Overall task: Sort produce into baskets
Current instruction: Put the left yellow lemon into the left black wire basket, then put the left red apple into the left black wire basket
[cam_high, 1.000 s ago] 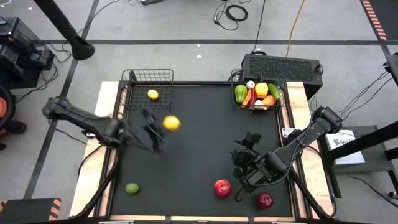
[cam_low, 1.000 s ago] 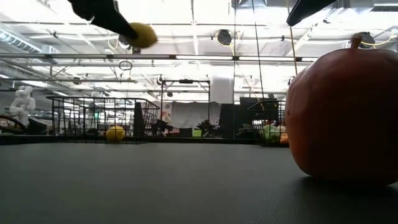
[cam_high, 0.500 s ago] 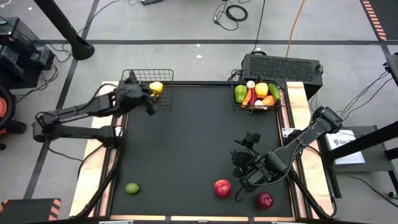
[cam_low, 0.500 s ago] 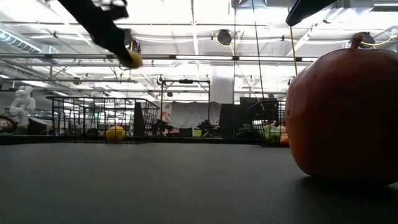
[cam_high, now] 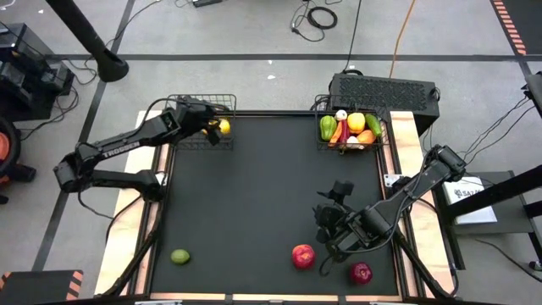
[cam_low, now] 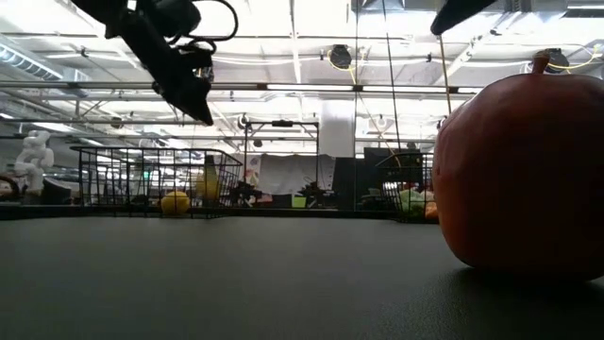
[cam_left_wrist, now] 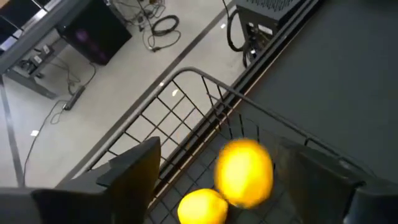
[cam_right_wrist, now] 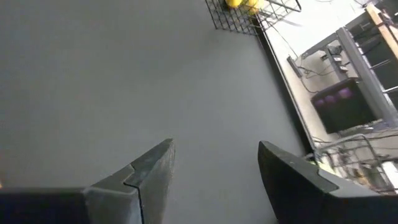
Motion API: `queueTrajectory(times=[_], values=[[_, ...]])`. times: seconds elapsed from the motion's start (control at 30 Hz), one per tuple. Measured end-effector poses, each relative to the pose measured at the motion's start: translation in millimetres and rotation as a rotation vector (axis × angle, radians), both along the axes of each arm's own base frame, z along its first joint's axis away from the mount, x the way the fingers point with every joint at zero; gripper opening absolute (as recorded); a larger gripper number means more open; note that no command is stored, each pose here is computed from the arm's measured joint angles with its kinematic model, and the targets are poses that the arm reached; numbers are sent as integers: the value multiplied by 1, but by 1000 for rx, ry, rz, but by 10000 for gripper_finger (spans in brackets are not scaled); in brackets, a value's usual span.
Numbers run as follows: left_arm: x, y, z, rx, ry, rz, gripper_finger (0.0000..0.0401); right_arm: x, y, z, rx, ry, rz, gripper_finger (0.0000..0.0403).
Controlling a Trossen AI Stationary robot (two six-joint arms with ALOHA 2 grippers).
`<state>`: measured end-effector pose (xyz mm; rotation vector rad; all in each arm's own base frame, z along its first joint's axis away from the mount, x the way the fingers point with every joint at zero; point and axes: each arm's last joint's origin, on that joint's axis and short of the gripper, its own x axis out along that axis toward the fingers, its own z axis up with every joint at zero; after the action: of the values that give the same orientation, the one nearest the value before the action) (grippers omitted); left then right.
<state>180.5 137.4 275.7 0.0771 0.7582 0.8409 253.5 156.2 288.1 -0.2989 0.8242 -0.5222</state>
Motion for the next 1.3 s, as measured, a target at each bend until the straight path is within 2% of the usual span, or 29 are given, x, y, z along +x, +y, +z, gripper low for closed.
queueTrajectory(times=[0.17,0.27,0.47,0.6,0.83,0.97,1.3], values=[[-8,-7,9,1,-61,28,325,3,8,1,45,-41,36,222],[-18,-19,18,-57,-156,38,326,1,20,3,91,-75,80,222],[-31,-60,30,-334,-345,-179,326,-22,65,4,252,-177,179,222],[-31,-87,25,-424,-387,-302,326,-28,87,0,325,-232,207,222],[-18,-122,7,-469,-413,-479,326,-10,119,-41,335,-156,298,222],[-10,-139,3,-458,-438,-568,326,-4,125,-61,307,-123,293,218],[-3,-159,5,-408,-487,-629,326,8,120,-78,310,-115,212,151]])
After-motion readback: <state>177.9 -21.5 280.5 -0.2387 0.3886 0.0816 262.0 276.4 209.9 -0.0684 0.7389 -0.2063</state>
